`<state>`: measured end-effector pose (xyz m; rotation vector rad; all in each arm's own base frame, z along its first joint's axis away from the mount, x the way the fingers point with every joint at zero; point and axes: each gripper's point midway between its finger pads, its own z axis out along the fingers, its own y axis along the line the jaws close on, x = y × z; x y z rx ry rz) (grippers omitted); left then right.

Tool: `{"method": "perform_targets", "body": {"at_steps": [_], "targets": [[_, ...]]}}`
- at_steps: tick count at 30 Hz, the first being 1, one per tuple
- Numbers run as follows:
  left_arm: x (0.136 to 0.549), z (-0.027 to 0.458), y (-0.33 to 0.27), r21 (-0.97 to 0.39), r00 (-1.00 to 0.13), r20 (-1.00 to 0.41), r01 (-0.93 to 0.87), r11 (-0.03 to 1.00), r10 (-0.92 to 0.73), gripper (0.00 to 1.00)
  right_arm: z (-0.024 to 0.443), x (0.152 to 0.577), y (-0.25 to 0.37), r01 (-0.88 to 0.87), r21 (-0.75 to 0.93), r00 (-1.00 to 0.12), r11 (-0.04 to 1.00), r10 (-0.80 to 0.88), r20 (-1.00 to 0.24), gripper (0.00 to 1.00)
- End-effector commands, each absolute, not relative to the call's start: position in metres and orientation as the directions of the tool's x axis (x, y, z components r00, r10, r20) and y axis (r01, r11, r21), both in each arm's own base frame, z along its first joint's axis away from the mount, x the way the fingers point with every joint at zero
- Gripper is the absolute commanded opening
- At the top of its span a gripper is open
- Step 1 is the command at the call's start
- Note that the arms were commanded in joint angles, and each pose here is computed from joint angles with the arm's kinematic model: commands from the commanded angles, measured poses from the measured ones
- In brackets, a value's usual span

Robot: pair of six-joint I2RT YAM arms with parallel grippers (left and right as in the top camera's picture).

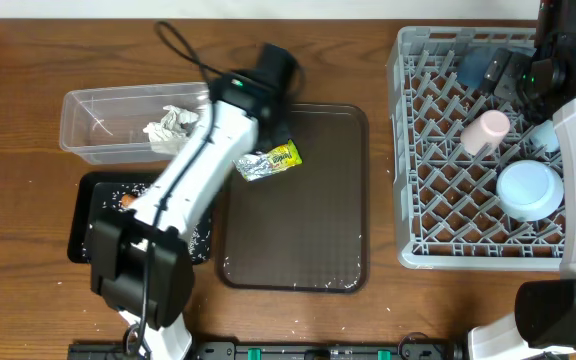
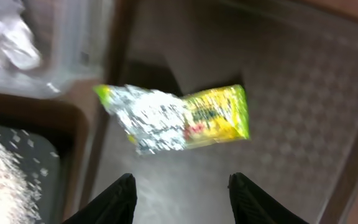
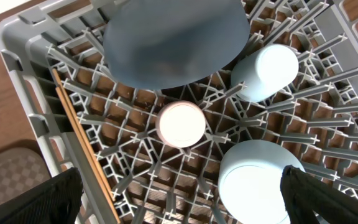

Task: Sort waste into correct bins and load items into the dishwasher rack
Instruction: 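Reach the left gripper back to the foil snack wrapper and grasp it, then carry the foil wrapper left and drop it into the clear bin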

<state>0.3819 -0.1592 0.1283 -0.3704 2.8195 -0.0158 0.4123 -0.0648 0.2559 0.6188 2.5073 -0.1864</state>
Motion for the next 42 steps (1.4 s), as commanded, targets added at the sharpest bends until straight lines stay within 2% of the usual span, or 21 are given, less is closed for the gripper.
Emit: {"method": "perform_targets", "body": {"at_steps": [1,6,14,24,33,42], "targets": [[0.371,0.112,-0.153,-0.018,-0.874,-0.299,-0.396,0.918,-0.383,0.5,0.267,0.411,-0.068,0.482,-0.001,-0.723,0.876,0.398,-0.565,0.99],[0.364,0.077,-0.151,-0.078,-0.766,-0.283,-0.582,0.81,-0.578,0.57,0.267,0.411,-0.068,0.482,-0.001,-0.723,0.876,0.398,-0.565,0.99],[0.363,0.05,-0.136,-0.136,-0.614,-0.256,-0.741,0.657,-0.746,0.59,0.267,0.411,-0.068,0.482,-0.001,-0.723,0.876,0.398,-0.565,0.99],[0.367,0.044,-0.168,-0.254,-0.464,-0.058,-0.85,0.462,-0.884,0.61,0.267,0.411,-0.068,0.482,-0.001,-0.723,0.876,0.398,-0.565,0.99],[0.359,0.012,-0.176,-0.187,-0.452,0.006,-0.877,0.443,-0.892,0.61,0.267,0.411,-0.068,0.482,-0.001,-0.723,0.876,0.398,-0.565,0.99],[0.363,0.0,-0.168,-0.171,-0.442,-0.037,-0.881,0.442,-0.896,0.59,0.267,0.411,-0.068,0.482,-0.001,-0.723,0.876,0.398,-0.565,0.99]]}}
